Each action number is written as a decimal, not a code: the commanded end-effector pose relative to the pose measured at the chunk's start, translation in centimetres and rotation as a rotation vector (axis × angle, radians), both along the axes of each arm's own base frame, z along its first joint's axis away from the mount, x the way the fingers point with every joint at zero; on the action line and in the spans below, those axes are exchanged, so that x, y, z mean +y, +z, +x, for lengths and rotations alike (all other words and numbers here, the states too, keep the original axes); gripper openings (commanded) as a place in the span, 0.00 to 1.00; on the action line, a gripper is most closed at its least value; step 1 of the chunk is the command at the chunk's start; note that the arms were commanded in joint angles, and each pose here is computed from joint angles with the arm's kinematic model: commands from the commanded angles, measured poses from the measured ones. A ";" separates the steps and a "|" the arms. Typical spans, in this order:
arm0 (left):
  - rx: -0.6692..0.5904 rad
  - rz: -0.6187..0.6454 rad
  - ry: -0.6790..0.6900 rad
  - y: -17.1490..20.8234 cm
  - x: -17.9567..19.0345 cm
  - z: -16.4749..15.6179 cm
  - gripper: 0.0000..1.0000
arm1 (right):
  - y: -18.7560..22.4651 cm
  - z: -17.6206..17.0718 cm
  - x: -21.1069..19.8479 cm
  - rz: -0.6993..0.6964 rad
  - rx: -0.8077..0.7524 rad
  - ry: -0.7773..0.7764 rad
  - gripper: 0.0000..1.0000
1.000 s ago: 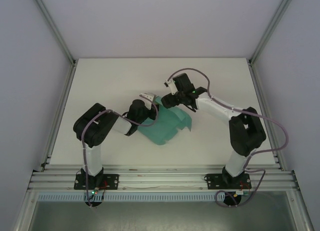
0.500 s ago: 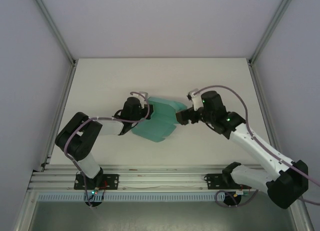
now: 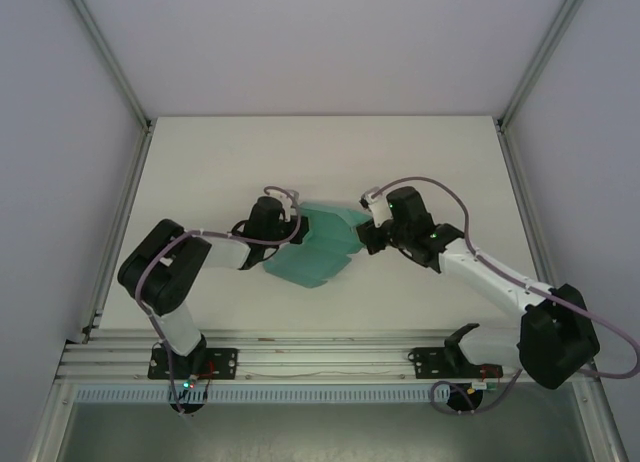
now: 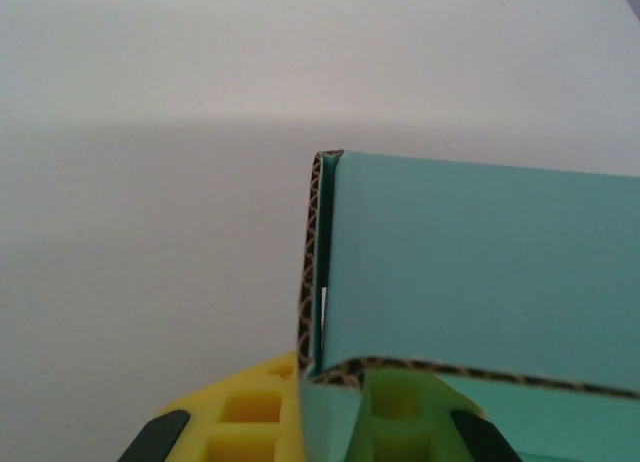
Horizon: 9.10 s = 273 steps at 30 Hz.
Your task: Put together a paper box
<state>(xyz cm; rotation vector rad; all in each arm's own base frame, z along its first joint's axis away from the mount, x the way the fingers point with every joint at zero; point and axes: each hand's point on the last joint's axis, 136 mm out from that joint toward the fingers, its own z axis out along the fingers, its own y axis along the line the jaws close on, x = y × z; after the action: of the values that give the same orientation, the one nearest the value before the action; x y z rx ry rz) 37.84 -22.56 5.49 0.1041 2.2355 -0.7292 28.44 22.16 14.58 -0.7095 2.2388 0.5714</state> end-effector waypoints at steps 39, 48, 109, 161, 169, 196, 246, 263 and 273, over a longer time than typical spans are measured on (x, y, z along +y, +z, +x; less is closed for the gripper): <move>0.019 0.378 0.299 -3.5 5.2 1.4 0.00 | -3.2 0.9 -3.2 -0.140 -0.025 -0.139 0.12; -0.096 0.309 0.241 -0.1 2.8 0.7 0.00 | 1.9 0.8 -2.9 0.017 -0.129 -0.180 0.79; -0.152 0.345 0.399 5.6 4.1 0.3 0.00 | -4.1 3.6 -8.5 -0.149 -0.129 -0.689 1.00; -0.083 0.188 0.220 2.5 3.3 -0.1 0.00 | 1.4 2.7 -7.4 0.364 0.046 -0.376 0.70; -0.100 0.151 0.186 3.1 2.8 -0.7 0.00 | 0.8 1.3 -3.0 0.374 0.135 -0.034 0.61; -0.060 0.254 0.223 1.9 3.9 -0.3 0.00 | -1.3 0.6 3.8 0.277 0.156 0.209 0.68; -0.013 0.351 0.311 2.4 2.8 -1.2 0.00 | -7.0 9.3 -9.2 -0.582 -0.169 -1.021 0.02; -0.036 0.409 0.302 1.7 2.3 0.3 0.00 | -2.9 8.5 1.8 0.142 -0.165 -0.504 0.57; -0.163 0.461 0.056 6.0 0.2 0.4 0.00 | 3.3 3.7 -3.1 0.263 -0.232 -0.576 1.00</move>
<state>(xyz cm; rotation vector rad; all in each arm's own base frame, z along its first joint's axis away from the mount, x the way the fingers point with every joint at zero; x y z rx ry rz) 37.49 -21.06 7.55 0.1504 2.2777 -0.1271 33.33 21.00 17.42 -0.0505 1.9751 0.4722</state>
